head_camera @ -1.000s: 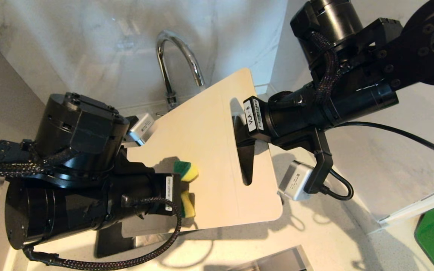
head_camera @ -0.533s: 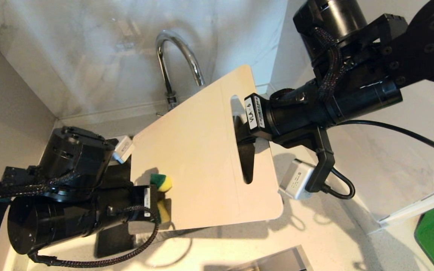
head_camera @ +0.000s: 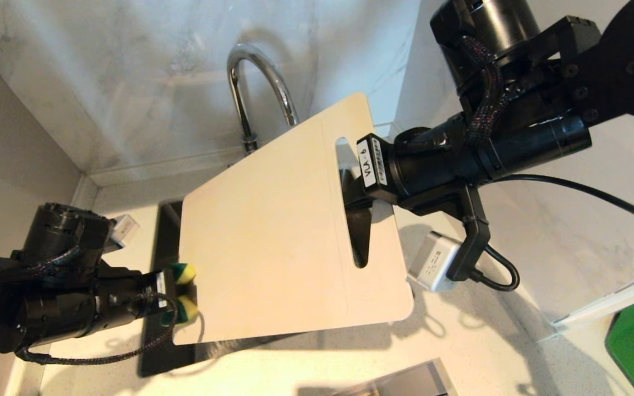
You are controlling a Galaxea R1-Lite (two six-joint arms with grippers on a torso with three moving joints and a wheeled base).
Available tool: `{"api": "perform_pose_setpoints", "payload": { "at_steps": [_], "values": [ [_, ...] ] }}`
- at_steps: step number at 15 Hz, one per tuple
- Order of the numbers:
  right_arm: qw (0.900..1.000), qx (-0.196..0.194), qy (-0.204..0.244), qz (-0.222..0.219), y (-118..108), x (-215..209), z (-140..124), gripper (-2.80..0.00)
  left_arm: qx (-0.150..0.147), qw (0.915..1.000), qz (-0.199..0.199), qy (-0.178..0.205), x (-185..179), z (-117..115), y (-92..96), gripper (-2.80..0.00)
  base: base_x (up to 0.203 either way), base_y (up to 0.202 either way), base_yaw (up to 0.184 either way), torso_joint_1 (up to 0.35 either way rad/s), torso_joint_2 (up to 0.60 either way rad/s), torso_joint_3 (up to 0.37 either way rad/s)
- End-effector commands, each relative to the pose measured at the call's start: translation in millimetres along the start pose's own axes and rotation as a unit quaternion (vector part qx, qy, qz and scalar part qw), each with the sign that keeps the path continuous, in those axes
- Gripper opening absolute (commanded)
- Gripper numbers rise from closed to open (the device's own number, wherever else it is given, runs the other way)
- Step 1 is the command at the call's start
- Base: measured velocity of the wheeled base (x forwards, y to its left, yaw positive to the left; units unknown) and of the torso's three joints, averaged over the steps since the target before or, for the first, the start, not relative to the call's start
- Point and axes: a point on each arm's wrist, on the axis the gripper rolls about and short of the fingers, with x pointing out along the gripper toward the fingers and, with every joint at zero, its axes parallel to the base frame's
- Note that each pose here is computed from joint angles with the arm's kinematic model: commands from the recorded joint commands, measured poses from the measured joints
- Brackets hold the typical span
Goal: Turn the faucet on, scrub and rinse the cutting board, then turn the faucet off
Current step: Scrub the cutting board underwater
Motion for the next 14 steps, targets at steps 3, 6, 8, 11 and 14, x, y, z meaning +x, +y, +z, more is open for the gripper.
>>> {"api": "perform_pose_setpoints", "payload": {
  "at_steps": [3,6,8,11,14],
  "values": [
    [1.0,-0.007,-0.003,0.001,0.2,-0.6,1.4,-2.8,-0.034,0.9993,0.012,-0.004,0.8,-3.3,31.4,-2.8,0.0,0.0,0.0,0.0,0.0,0.0],
    [1.0,-0.006,-0.004,0.001,0.6,-0.1,1.8,-2.8,-0.05,0.9985,0.021,-0.003,-5.9,-5.1,46.5,-2.8,0.0,0.0,0.0,0.0,0.0,0.0],
    [1.0,-0.006,-0.004,0.001,0.6,-0.1,1.8,-2.8,-0.065,0.9975,0.012,-0.026,-18.6,4.1,56.2,-2.8,0.0,0.0,0.0,0.0,0.0,0.0],
    [1.0,-0.003,-0.009,0.004,3.1,3.5,2.3,-2.8,-0.071,0.9957,-0.011,-0.058,-36.1,20.1,56.1,-2.8,0.0,0.0,0.0,0.0,0.0,0.0],
    [0.999,0.019,-0.014,0.029,24.6,13.5,-2.7,-2.8,-0.074,0.9946,-0.019,-0.07,-45.6,30.0,52.2,-2.8,0.0,0.0,0.0,0.0,0.0,0.0]
  ]
}}
